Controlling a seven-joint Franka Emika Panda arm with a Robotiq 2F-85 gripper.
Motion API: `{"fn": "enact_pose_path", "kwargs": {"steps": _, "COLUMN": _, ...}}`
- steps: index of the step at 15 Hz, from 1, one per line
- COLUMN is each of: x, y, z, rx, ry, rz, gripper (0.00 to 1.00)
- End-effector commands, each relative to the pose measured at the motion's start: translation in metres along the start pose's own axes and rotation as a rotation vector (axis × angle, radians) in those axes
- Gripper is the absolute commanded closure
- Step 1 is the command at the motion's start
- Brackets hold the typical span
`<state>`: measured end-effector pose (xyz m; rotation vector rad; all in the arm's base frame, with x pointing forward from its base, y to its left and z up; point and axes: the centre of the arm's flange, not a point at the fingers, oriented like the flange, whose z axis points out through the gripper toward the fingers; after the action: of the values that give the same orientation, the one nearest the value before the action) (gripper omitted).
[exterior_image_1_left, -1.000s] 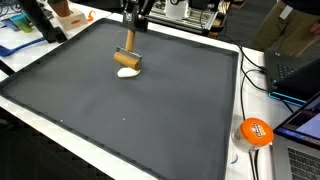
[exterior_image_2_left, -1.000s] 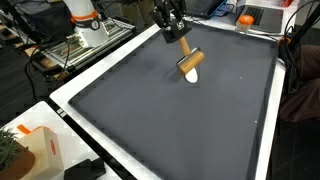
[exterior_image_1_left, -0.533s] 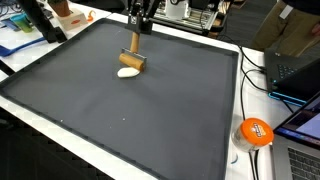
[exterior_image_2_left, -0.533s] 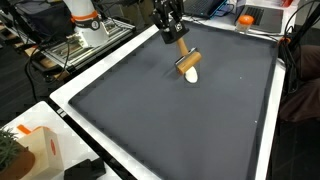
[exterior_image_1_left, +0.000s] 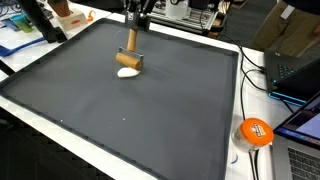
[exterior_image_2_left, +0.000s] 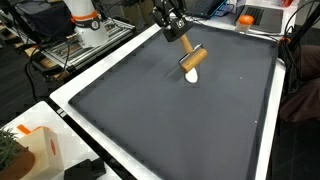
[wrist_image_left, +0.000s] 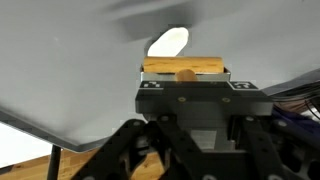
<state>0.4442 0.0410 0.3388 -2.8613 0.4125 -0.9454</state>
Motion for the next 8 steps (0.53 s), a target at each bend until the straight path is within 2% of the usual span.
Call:
{"fn": "enact_pose_path", "kwargs": {"steps": 1, "x": -0.0107, "y": -0.0061, "z": 0.0026, "rx": 0.011, "ry": 0.070, "rz": 0.015, "gripper": 0.78}}
{"fn": "enact_pose_path", "kwargs": {"steps": 8, "x": -0.0100, "y": -0.0070, "z": 0.0094, "rx": 0.022, "ry": 0.090, "rz": 0.016, "gripper": 0.78}}
